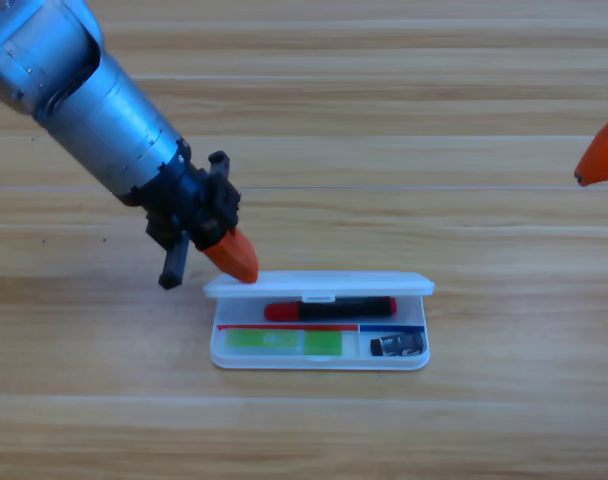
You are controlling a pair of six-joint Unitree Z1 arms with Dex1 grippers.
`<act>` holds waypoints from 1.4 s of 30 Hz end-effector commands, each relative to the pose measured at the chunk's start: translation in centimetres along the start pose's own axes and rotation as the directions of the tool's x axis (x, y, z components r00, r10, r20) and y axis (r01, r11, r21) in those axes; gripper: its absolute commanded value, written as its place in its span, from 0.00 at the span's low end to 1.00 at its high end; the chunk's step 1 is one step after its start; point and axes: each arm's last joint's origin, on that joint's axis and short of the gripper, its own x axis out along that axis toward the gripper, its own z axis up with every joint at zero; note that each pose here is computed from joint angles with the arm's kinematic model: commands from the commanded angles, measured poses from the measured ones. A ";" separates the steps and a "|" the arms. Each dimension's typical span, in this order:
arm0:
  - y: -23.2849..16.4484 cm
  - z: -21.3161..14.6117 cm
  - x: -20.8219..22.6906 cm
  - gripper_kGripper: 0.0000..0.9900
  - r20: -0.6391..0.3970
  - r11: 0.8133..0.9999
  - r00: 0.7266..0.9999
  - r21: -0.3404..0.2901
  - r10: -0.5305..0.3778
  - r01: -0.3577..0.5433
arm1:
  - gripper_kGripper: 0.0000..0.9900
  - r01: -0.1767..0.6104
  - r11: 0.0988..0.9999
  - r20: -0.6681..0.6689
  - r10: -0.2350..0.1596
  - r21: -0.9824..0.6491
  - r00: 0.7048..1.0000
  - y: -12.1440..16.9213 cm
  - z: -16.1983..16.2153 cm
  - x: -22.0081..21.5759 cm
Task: Clean up eraser and pencils
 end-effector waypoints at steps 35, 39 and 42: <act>-2.3 -2.7 8.4 0.00 -0.096 0.998 0.995 0.043 -0.039 0.043 | 0.95 -0.090 0.996 -0.041 0.090 0.001 0.995 0.3 -0.2 2.3; -2.3 -2.8 8.9 0.00 -0.105 0.998 0.994 0.042 -0.043 0.048 | 0.95 -0.091 0.996 -0.043 0.091 0.003 0.995 0.2 -0.2 2.4; -2.4 -2.5 8.4 0.00 -0.098 0.998 0.995 0.045 -0.031 0.035 | 0.95 -0.092 0.996 -0.043 0.092 0.002 0.995 0.2 -0.2 2.5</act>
